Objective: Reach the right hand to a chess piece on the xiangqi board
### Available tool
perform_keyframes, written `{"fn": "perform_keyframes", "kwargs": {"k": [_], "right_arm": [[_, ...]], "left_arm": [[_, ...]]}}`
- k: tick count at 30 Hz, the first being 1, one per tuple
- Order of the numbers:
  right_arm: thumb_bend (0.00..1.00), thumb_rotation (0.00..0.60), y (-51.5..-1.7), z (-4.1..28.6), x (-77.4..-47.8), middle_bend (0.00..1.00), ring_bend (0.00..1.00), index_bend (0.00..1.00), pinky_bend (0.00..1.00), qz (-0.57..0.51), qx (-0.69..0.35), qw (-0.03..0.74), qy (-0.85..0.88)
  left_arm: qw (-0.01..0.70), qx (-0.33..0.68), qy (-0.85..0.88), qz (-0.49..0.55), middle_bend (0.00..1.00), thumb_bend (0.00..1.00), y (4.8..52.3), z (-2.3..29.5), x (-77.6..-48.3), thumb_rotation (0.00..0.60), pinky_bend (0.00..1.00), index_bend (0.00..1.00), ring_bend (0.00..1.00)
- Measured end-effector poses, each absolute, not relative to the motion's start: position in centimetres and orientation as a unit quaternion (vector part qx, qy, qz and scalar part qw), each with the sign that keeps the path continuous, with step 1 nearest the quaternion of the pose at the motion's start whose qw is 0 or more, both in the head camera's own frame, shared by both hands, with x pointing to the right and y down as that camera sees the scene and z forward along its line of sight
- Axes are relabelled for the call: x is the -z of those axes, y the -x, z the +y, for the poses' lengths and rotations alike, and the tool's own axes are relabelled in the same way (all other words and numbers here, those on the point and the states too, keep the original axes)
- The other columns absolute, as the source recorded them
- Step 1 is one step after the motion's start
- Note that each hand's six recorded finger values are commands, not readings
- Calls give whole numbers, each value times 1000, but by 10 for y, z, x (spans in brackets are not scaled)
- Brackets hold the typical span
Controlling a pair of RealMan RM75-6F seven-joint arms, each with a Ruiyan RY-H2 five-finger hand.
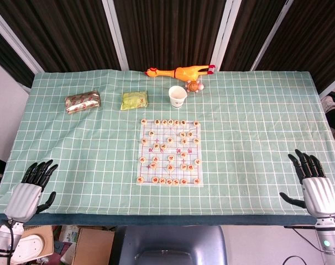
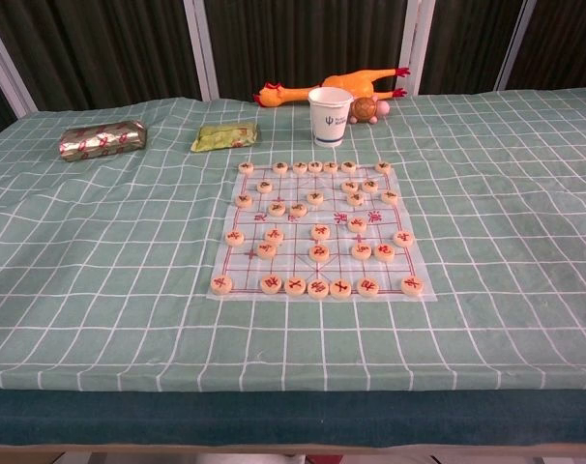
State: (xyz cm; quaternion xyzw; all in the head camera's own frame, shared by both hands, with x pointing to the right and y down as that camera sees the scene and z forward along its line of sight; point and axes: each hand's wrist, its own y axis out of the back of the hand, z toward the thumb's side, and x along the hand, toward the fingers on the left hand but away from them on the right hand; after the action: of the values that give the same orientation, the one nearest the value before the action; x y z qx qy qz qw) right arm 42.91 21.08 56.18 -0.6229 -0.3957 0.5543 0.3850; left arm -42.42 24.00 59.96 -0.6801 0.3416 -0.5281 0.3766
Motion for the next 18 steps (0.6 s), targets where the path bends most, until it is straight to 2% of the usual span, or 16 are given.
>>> {"fn": "perform_keyframes", "kwargs": {"k": [10, 14, 16, 18], "right_arm": [[157, 600, -422, 215, -561, 0, 0, 0, 0, -382, -534, 394, 643], [157, 600, -406, 205, -572, 0, 0, 4, 0, -373, -503, 405, 666], [157, 600, -390, 197, -581, 0, 0, 28, 0, -361, -483, 407, 686], [157, 600, -371, 188, -588, 0, 0, 99, 0, -349, -462, 407, 707]], "left_arm": [[384, 515, 693, 328, 0, 428, 406, 242, -603, 600, 27, 0, 0], [382, 511, 694, 334, 0, 429, 409, 244, -599, 600, 26, 0, 0], [381, 516, 691, 335, 0, 430, 412, 244, -599, 600, 24, 0, 0], [382, 525, 682, 337, 0, 430, 417, 243, -599, 600, 23, 0, 0]]}}
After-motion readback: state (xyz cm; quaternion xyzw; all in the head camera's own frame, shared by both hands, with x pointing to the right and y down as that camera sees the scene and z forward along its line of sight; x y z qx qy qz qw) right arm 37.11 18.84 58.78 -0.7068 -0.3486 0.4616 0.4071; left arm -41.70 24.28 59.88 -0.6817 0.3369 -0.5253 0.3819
